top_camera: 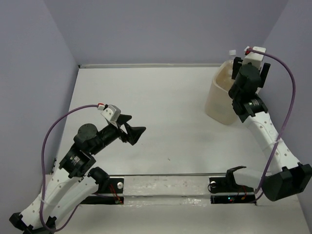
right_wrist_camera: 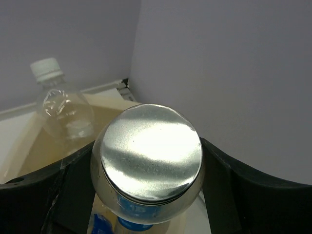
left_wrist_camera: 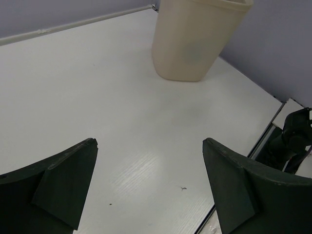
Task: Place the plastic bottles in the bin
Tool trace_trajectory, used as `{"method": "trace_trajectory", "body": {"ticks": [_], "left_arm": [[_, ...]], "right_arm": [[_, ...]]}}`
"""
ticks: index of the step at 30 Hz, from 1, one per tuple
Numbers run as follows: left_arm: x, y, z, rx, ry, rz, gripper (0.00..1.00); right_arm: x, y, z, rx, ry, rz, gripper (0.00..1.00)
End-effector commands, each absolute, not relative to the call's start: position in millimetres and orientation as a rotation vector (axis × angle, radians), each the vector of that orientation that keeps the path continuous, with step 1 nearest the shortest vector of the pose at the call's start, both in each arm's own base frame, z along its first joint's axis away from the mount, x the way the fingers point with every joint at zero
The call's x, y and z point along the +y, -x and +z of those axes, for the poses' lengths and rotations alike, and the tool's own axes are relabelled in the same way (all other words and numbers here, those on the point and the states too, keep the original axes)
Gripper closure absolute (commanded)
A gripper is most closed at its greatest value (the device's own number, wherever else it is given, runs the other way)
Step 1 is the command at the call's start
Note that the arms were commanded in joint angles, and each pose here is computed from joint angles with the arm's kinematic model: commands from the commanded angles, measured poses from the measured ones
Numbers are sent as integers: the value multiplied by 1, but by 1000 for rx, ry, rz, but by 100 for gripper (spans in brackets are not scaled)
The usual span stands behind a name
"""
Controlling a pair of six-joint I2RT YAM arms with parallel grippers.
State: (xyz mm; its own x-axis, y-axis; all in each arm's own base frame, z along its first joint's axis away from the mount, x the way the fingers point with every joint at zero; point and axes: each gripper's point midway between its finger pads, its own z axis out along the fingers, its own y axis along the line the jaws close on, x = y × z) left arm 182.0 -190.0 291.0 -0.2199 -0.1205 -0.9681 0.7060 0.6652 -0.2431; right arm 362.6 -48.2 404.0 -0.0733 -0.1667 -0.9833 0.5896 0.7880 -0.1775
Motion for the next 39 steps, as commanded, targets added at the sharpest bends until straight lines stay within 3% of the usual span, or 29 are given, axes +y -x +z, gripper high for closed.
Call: {"method": "trace_trajectory", "body": {"ticks": [1, 7, 17, 19, 20, 23, 31, 39], "left_arm": [[-189, -179, 307, 1576, -474, -833, 1], [-188, -179, 308, 1572, -474, -834, 1], [-187, -183, 303, 1595, -458, -817, 1], [-187, -184, 303, 1596, -452, -814, 1], [-186, -184, 303, 1600, -449, -812, 1], [-186, -187, 300, 1609, -444, -802, 1], [-185, -191, 300, 1618, -424, -787, 1], [-183, -198, 296, 1640, -399, -757, 1]], "right_arm": [[-57, -368, 376, 1597, -385, -551, 74], [-59, -382, 326, 1714, -404, -433, 73], [-53, -396, 266, 1844, -427, -313, 62], [-52, -396, 268, 1839, -430, -299, 50], [-52, -396, 273, 1829, -433, -296, 28], [-53, -393, 293, 1808, -440, -291, 1], [-40, -372, 369, 1674, -413, -160, 0], [-32, -355, 398, 1633, -377, -98, 0]]}}
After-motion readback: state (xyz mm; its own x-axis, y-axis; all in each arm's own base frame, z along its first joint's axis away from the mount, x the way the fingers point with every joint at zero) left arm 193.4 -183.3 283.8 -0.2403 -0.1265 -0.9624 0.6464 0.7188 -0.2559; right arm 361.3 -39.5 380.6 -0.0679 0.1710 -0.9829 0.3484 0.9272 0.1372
